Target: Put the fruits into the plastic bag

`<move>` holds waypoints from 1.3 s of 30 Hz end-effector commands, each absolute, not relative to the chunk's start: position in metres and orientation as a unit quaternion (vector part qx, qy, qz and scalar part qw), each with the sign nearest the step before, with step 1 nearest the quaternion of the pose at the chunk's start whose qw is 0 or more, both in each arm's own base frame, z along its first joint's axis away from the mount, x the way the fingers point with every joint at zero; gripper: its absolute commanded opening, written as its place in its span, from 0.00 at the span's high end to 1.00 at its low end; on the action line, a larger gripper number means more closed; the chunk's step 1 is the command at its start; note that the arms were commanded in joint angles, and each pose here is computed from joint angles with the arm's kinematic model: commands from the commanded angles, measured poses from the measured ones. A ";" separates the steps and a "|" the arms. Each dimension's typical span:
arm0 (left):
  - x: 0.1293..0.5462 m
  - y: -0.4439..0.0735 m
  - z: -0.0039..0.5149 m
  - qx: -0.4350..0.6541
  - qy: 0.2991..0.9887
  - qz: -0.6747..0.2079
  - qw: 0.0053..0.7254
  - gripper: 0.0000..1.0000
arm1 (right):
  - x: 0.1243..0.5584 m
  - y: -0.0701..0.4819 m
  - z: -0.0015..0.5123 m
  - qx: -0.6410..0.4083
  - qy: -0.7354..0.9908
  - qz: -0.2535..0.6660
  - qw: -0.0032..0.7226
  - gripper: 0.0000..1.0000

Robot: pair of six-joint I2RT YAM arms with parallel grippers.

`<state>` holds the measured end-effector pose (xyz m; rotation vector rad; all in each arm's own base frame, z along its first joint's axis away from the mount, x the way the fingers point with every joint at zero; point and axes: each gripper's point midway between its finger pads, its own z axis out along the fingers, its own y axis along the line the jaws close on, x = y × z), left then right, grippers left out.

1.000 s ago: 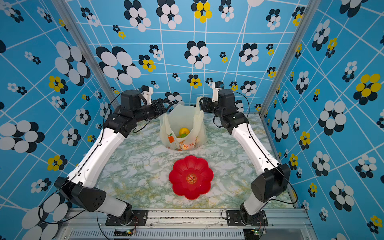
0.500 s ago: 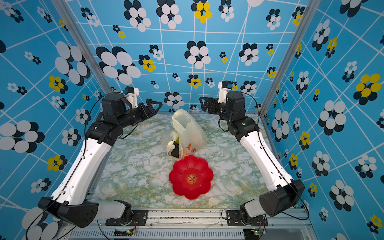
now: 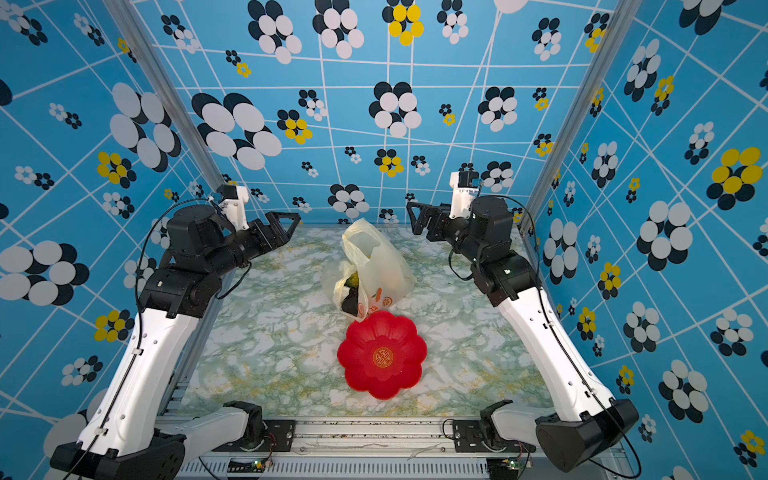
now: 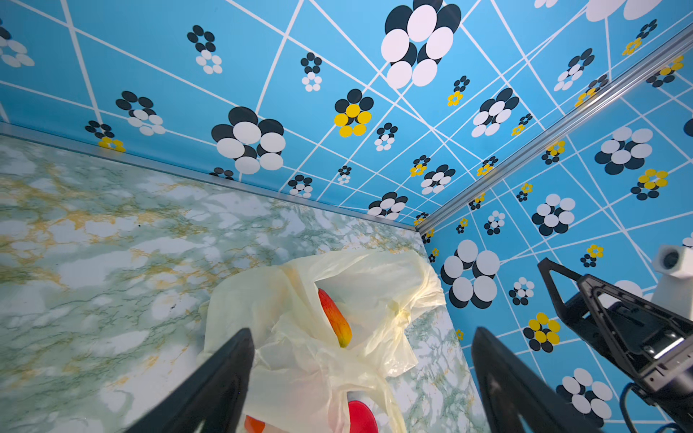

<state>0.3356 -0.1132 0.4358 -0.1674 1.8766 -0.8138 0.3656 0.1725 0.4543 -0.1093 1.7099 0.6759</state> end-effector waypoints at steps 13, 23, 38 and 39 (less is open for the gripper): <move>0.301 -0.056 0.403 -0.103 0.729 -0.238 0.633 0.01 | 0.320 0.111 0.437 -0.026 0.607 0.190 0.771 0.01; 0.291 -0.029 0.365 -0.154 0.647 -0.222 0.713 0.01 | 0.319 0.090 0.386 0.002 0.630 0.132 0.765 0.01; 0.272 0.004 0.305 -0.159 0.645 -0.099 0.741 0.01 | 0.333 0.066 0.308 0.025 0.687 0.058 0.724 0.01; 0.272 0.005 0.301 -0.161 0.645 -0.095 0.741 0.01 | 0.334 0.064 0.304 0.027 0.689 0.055 0.722 0.01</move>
